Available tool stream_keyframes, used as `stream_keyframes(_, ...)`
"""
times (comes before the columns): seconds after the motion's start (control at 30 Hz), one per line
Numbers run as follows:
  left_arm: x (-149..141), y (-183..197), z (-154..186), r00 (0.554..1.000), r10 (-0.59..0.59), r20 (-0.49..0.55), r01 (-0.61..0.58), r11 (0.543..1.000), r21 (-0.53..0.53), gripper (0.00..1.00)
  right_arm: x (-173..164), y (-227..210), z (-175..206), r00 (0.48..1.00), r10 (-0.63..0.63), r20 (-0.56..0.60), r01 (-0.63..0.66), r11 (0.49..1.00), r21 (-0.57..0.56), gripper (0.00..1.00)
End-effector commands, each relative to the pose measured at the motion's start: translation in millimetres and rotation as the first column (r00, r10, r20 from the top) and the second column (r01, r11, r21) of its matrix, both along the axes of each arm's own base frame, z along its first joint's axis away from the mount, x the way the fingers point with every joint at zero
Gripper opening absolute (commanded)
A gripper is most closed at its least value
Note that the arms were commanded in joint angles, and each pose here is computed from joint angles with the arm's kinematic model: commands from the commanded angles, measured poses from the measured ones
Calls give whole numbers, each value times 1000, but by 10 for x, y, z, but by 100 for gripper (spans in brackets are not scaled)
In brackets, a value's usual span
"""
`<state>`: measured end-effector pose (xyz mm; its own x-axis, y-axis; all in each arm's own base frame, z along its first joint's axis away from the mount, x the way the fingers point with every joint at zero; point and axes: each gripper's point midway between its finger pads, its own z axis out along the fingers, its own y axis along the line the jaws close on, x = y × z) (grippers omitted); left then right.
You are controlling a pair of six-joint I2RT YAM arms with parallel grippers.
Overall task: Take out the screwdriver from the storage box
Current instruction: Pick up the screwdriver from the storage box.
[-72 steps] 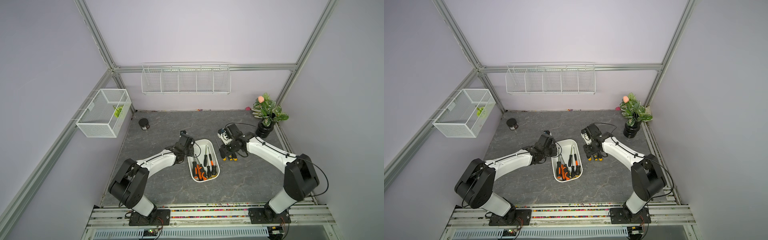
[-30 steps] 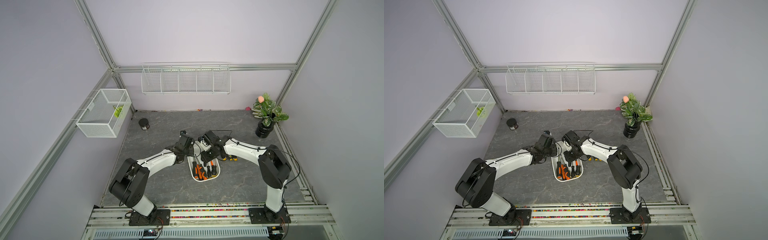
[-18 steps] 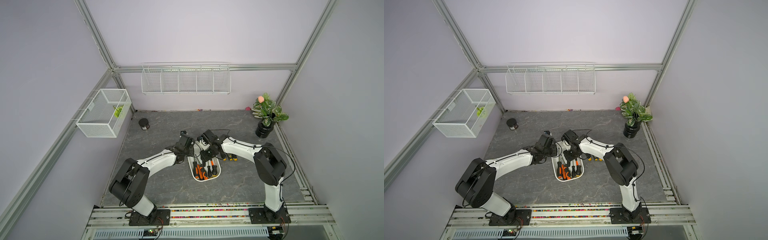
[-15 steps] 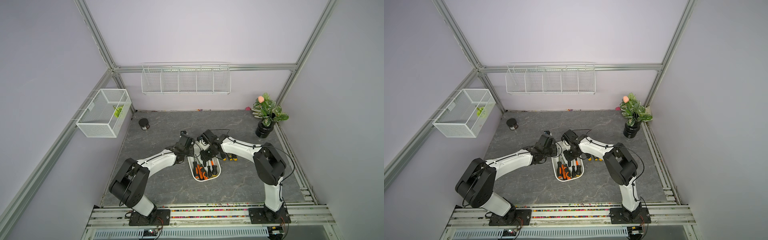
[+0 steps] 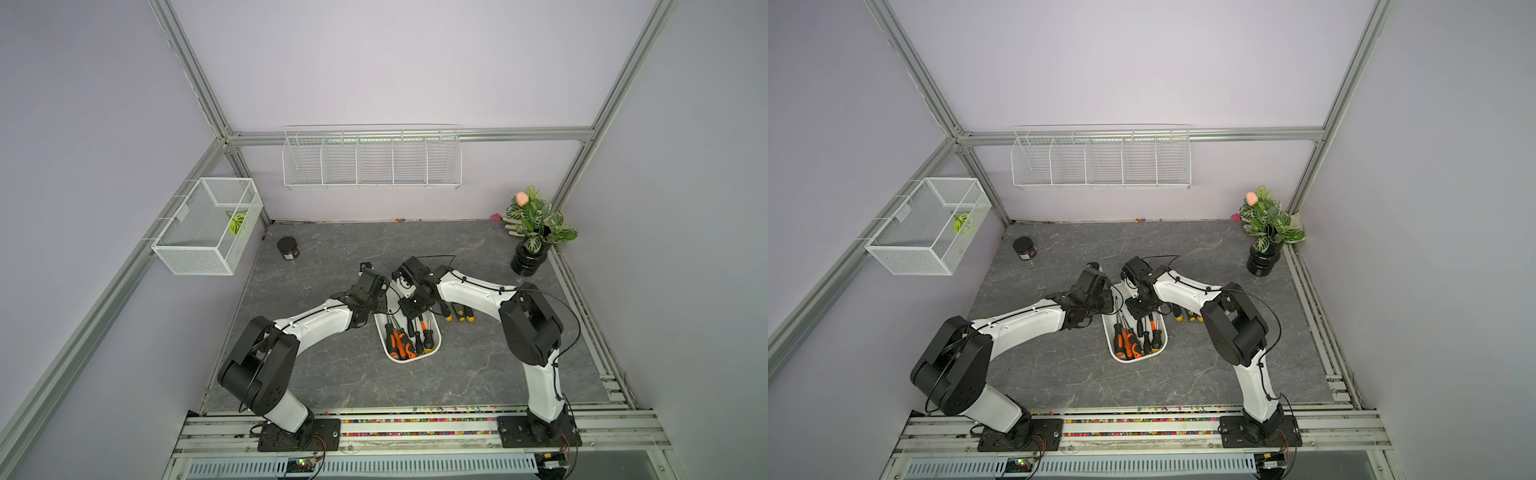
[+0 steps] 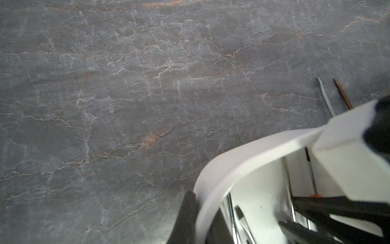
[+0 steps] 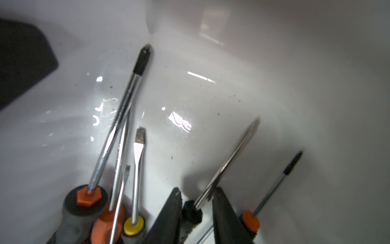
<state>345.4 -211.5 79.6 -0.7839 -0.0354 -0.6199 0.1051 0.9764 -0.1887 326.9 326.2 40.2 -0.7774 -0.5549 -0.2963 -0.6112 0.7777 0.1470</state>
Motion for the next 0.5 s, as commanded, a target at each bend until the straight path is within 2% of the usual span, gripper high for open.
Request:
stream_keyframes(0.0, 59, -31, 60, 999, -3, 43, 4, 1000, -9, 0, -114, -301, -220, 998, -12, -65, 4, 993, -116, 30)
stream_keyframes(0.47, 58, -20, 56, 999, -1, 44, 1, 1000, -6, 0, -482, -321, -300, 990, 45, -137, -63, 989, -135, 31)
